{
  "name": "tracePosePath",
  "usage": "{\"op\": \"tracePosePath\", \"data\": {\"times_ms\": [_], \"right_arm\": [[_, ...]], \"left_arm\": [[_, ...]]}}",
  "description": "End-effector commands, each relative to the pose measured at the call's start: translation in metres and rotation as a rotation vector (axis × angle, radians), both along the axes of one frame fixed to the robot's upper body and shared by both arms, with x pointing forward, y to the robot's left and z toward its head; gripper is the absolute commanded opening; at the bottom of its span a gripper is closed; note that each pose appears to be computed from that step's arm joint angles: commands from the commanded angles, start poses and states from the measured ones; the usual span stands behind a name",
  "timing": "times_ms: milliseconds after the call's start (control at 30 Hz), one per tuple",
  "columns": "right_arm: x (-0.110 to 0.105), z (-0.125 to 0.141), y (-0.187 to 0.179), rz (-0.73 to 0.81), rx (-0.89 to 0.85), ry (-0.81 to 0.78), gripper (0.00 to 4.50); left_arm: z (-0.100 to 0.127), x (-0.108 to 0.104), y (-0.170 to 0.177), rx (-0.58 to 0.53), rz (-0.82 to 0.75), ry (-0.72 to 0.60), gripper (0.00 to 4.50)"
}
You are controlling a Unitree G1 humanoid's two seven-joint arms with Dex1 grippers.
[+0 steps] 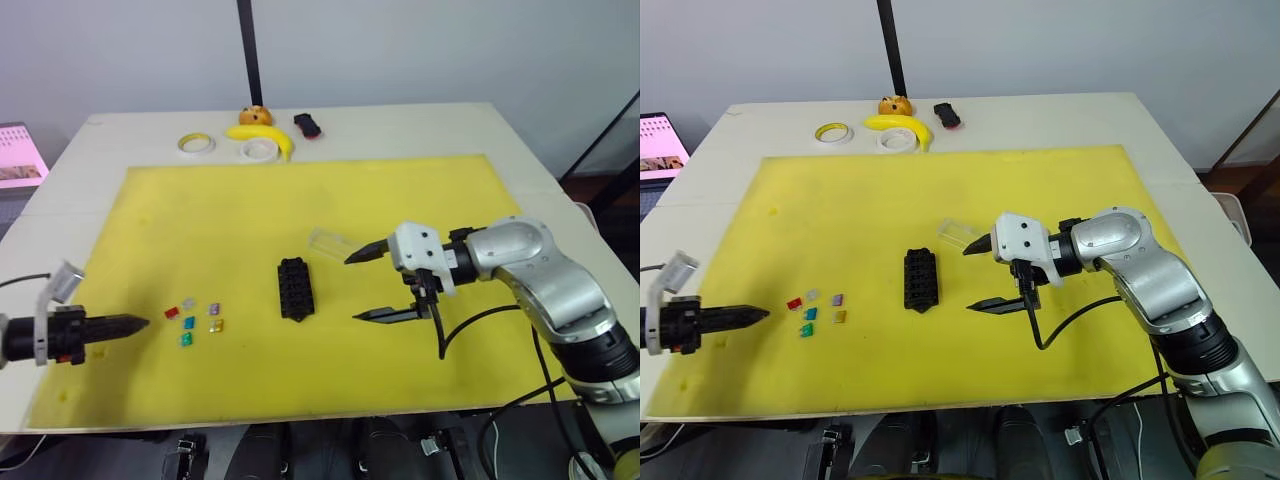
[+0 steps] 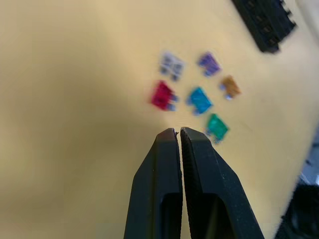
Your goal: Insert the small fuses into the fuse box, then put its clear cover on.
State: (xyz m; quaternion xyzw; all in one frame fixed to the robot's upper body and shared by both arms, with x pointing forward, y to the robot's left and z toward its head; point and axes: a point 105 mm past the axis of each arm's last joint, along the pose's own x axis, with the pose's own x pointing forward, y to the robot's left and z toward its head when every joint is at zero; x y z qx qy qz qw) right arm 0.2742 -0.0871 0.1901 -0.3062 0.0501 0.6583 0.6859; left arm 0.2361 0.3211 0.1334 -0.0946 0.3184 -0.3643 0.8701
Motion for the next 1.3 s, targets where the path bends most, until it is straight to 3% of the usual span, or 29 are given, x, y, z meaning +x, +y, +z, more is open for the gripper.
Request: {"op": "tracePosePath", "data": {"times_ms": [33, 133, 233, 300, 667, 1233, 1300], "right_arm": [[-0.005, 0.009, 0.006, 0.031, 0.018, -0.036, 4.50], [-0.004, 0.007, 0.007, 0.030, 0.021, -0.036, 4.50], [-0.004, 0.007, 0.008, 0.032, 0.024, -0.034, 4.50], [-0.004, 0.006, 0.008, 0.030, 0.024, -0.035, 4.50], [-0.003, 0.004, 0.007, 0.015, 0.022, -0.037, 4.50], [-0.006, 0.004, 0.007, 0.013, 0.020, -0.042, 4.50], [-0.006, 0.004, 0.007, 0.016, 0.017, -0.044, 4.50]], "left_arm": [[0.004, -0.006, 0.005, 0.041, -0.006, -0.013, 0.20], [-0.003, -0.008, 0.001, 0.024, -0.006, 0.004, 0.20], [-0.008, -0.005, -0.005, 0.003, -0.008, 0.004, 1.08], [-0.007, -0.001, -0.009, -0.034, 0.001, -0.003, 1.99], [-0.024, 0.012, -0.025, -0.205, 0.083, 0.070, 1.99], [-0.033, 0.021, -0.036, -0.211, 0.078, 0.077, 1.99], [-0.035, 0.020, -0.037, -0.205, 0.074, 0.084, 1.47]]}}
